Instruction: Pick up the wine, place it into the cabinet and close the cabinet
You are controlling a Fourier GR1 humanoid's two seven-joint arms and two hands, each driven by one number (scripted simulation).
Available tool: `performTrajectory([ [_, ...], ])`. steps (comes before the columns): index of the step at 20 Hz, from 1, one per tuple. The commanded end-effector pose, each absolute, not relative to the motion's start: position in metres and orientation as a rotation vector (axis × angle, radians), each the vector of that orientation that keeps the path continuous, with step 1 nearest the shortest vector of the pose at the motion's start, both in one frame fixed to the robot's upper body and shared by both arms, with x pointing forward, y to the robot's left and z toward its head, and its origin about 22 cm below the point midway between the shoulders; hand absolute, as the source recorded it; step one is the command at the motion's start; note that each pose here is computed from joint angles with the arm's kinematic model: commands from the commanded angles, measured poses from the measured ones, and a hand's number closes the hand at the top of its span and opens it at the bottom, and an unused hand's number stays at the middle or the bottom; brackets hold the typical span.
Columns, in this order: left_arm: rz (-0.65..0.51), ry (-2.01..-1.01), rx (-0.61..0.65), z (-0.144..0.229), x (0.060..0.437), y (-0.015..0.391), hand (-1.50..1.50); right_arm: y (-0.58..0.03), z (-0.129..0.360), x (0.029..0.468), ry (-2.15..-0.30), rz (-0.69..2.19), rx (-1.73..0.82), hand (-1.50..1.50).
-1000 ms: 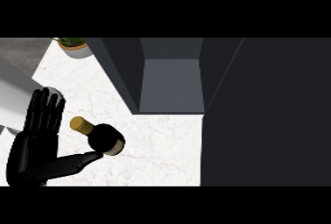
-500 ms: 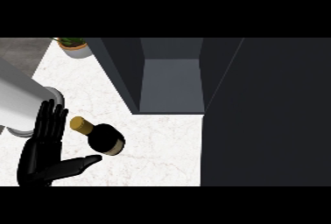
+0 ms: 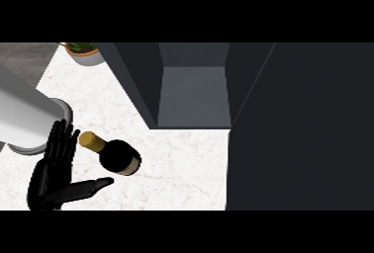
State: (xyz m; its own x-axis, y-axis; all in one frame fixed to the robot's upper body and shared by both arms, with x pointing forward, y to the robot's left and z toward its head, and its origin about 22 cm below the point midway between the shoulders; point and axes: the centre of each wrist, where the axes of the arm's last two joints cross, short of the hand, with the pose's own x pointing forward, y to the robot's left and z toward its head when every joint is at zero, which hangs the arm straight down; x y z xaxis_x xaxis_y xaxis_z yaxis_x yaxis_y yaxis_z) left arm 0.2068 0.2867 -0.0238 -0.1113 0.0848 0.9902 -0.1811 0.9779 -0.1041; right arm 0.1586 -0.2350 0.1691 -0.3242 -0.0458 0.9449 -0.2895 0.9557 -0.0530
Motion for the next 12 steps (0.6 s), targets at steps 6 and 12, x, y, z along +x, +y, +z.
performTrajectory([
  [6,0.241,-1.629,0.052,-0.054,0.22,0.29,-1.5,-0.236,0.191,0.145,-1.903,0.238,0.263,-1.5],
  [12,0.234,-1.611,0.026,-0.095,0.216,0.269,-1.5,-0.243,0.181,0.142,-1.907,0.223,0.258,-1.5],
])
